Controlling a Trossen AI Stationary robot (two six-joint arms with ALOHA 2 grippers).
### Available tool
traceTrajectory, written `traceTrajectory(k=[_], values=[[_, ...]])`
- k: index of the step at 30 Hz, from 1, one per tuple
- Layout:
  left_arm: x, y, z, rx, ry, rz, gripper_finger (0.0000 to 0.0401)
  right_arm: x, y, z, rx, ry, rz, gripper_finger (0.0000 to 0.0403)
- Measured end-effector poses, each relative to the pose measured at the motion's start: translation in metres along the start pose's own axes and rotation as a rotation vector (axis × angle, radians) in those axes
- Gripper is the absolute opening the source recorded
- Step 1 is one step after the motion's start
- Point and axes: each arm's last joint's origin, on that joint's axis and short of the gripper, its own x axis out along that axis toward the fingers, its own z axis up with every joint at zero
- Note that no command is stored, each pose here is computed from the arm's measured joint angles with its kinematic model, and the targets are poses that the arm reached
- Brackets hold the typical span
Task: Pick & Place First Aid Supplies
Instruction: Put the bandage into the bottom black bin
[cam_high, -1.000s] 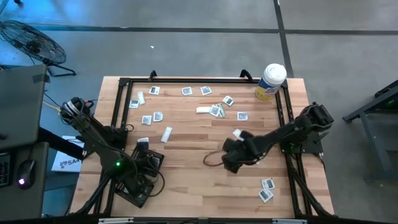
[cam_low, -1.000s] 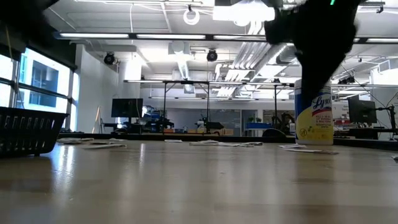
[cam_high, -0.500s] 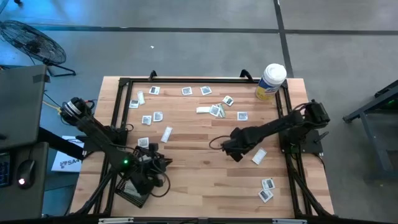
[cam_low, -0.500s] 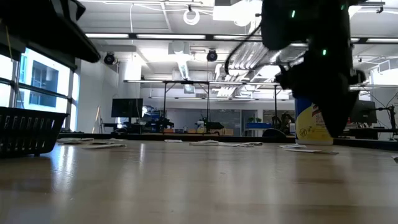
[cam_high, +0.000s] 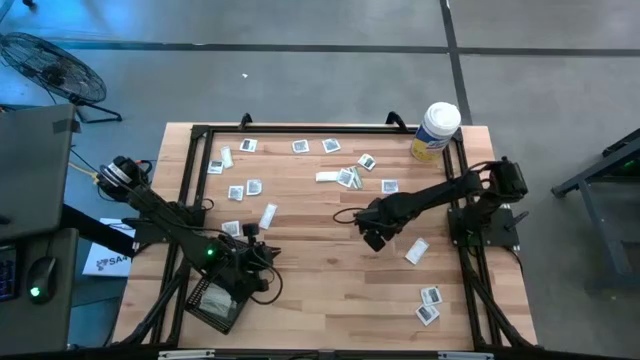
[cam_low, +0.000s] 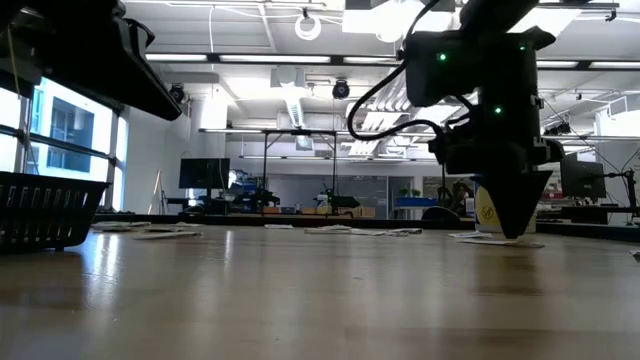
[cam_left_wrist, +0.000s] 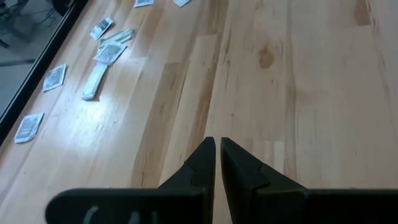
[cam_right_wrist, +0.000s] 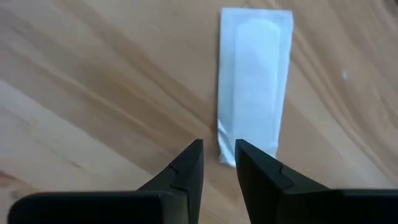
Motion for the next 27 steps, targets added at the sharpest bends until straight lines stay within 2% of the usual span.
traceTrajectory(k=[11, 27], values=[[0.000, -0.001, 0.000, 0.001, 0.005, -0.012, 0.0021, 0.005, -0.005, 0.005, 0.048, 0.045, -0.008, 0.0082], [-0.001, -0.001, 0.001, -0.008, -0.008, -0.015, 0.0021, 0.017, -0.003, 0.008, 0.034, 0.122, -0.021, 0.0082]])
